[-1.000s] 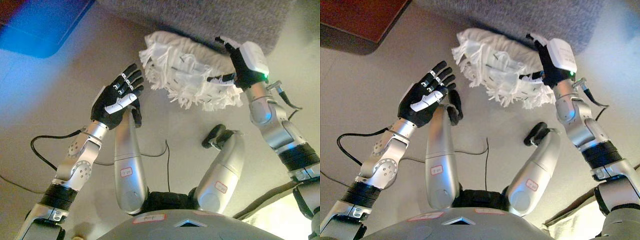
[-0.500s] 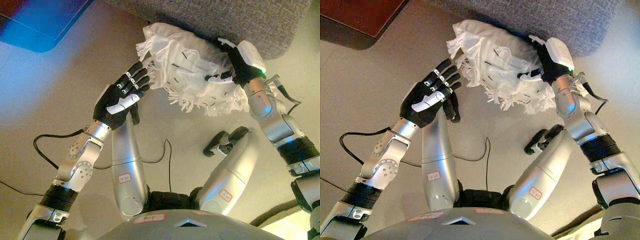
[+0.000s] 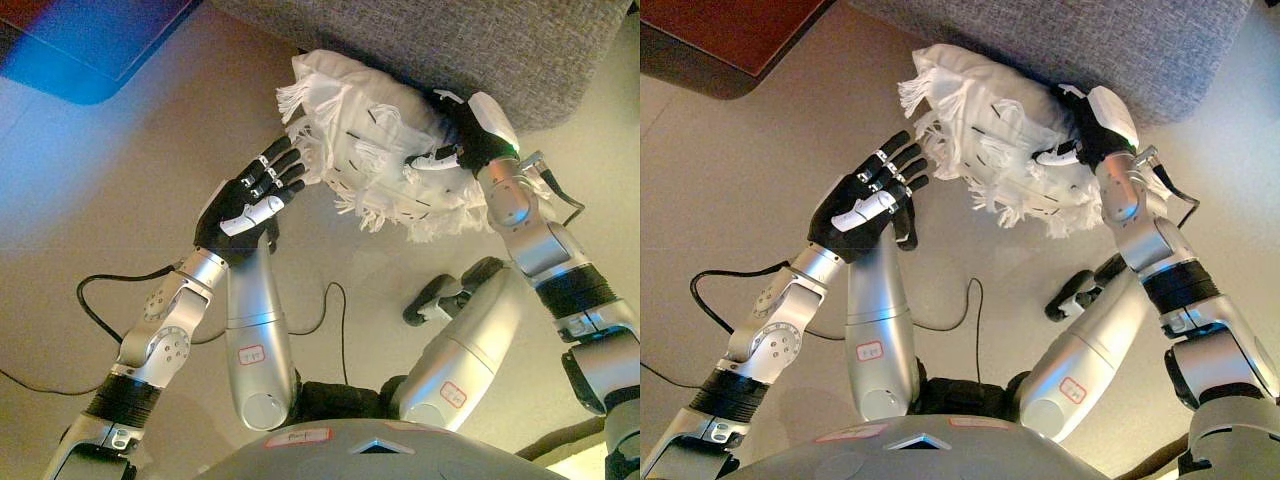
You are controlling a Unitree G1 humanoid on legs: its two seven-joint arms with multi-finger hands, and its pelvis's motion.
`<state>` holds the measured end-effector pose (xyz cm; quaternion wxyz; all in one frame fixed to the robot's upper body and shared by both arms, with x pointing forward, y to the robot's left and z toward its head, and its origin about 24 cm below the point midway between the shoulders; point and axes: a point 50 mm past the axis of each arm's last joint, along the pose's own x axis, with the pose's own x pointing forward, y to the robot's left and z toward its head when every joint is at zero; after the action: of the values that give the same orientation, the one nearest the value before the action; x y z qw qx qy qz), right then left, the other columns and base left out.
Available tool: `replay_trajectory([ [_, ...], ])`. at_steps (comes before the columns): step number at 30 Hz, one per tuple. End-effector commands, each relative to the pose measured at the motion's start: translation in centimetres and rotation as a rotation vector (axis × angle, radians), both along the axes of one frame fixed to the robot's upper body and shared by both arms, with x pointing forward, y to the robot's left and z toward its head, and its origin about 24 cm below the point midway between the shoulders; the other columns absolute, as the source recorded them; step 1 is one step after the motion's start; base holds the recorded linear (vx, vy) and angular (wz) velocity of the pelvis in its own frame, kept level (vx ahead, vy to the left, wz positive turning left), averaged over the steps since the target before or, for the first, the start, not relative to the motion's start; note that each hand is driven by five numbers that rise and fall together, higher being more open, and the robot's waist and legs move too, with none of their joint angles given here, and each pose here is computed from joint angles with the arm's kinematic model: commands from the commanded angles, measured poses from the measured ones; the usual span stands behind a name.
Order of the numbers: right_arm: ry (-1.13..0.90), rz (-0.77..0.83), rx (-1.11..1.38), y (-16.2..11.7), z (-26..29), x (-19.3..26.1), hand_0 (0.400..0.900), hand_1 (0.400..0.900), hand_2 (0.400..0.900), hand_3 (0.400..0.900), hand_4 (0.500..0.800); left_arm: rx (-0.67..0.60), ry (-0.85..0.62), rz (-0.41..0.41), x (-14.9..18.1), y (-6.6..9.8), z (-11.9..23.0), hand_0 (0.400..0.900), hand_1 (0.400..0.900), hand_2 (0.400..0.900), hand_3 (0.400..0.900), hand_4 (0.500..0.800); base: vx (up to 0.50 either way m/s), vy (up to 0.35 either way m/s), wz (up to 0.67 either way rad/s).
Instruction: Pick up the pillow and put it on the sofa.
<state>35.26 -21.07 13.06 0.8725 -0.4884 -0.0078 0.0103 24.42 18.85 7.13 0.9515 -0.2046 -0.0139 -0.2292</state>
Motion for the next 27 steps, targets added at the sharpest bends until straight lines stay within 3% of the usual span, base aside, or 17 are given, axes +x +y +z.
replay_trajectory([
  [1, -0.026, -0.07, -0.03, -0.2, 2.1, 1.8, 0.9, 0.9, 0.9, 0.9, 0.8, -0.087, -0.14, -0.102, 0.1, -2.3, 2.8, 0.9, 0.9, 0.9, 0.9, 0.8, 0.043, -0.025, 0.06],
  [3, 0.019, -0.086, -0.006, 0.1, 1.7, 2.0, 0.9, 0.9, 0.9, 0.9, 0.8, -0.086, -0.133, -0.107, 0.2, -2.4, 2.7, 0.9, 0.9, 0.9, 0.9, 0.8, 0.045, -0.025, 0.06],
  [4, 0.062, -0.089, 0.006, 0.4, 1.4, 2.3, 0.4, 0.4, 0.4, 0.4, 0.5, -0.084, -0.129, -0.116, 0.2, -2.7, 2.6, 0.9, 0.9, 0.9, 0.9, 0.8, 0.047, -0.017, 0.05],
  [16, 0.157, -0.052, 0.091, 2.4, -0.1, 2.2, 0.4, 0.4, 0.4, 0.4, 0.5, -0.075, -0.089, -0.124, -0.3, -3.5, 1.8, 0.9, 0.9, 0.9, 0.9, 0.8, 0.043, -0.011, 0.0],
  [27, 0.042, 0.002, 0.214, 3.8, 1.3, 2.4, 0.4, 0.4, 0.4, 0.4, 0.5, -0.1, -0.061, -0.043, 0.4, -3.2, 1.8, 0.9, 0.9, 0.9, 0.9, 0.8, -0.013, -0.042, 0.01],
])
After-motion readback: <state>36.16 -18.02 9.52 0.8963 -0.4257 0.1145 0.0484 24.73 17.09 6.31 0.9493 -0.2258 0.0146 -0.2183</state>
